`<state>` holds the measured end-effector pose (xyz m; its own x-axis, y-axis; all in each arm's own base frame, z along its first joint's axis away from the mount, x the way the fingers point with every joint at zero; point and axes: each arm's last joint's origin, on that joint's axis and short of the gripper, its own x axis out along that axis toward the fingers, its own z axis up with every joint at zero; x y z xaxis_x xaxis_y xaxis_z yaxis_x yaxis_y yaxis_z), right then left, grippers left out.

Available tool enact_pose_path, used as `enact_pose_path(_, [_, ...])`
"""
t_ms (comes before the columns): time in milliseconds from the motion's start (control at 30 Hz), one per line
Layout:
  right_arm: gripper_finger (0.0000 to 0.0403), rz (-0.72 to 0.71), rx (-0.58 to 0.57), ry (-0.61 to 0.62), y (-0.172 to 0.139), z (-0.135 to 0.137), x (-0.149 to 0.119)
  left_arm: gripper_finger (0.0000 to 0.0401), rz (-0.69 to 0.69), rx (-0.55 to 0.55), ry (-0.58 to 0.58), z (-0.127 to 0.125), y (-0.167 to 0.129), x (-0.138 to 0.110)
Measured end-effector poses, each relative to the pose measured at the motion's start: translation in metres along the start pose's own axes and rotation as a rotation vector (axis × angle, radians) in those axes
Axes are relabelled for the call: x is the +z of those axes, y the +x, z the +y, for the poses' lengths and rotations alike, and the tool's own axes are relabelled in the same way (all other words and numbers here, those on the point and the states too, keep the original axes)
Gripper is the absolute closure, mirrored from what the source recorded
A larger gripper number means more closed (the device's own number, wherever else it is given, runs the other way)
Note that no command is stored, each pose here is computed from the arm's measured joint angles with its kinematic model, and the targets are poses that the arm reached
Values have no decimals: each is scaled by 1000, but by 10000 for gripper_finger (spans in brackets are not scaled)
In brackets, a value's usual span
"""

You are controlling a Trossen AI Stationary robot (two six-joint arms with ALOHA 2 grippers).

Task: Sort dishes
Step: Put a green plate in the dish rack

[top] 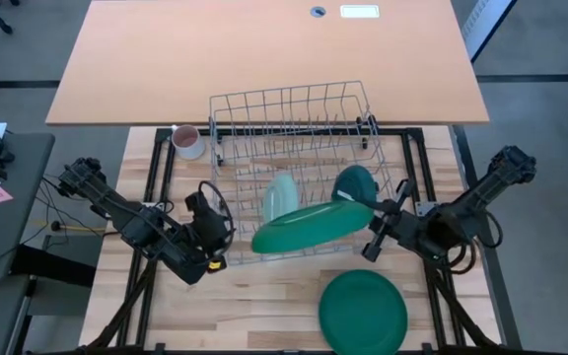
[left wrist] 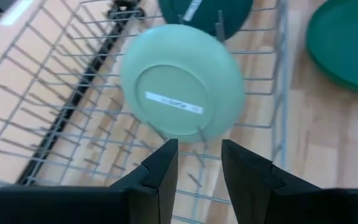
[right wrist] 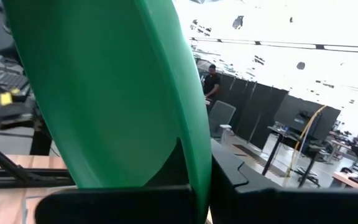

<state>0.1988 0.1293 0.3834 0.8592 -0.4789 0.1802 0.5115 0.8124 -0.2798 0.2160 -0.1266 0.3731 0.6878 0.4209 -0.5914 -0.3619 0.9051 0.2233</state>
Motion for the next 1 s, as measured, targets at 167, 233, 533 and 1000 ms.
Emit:
enact_pose_path(167, [386, -2, 10, -18, -2, 1, 1, 286, 3, 68, -11, 5, 0, -4])
enact_pose_path(233, [386, -3, 12, -16, -2, 1, 1, 286, 3, 84, -12, 6, 0, -5])
enact_pose_path(533, [386, -3, 11, -16, -2, 1, 1, 286, -53, 257, -18, 19, -1, -9])
enact_pose_path(1000, [386, -3, 11, -19, -2, 1, 1, 286, 33, 397, -35, 34, 17, -29])
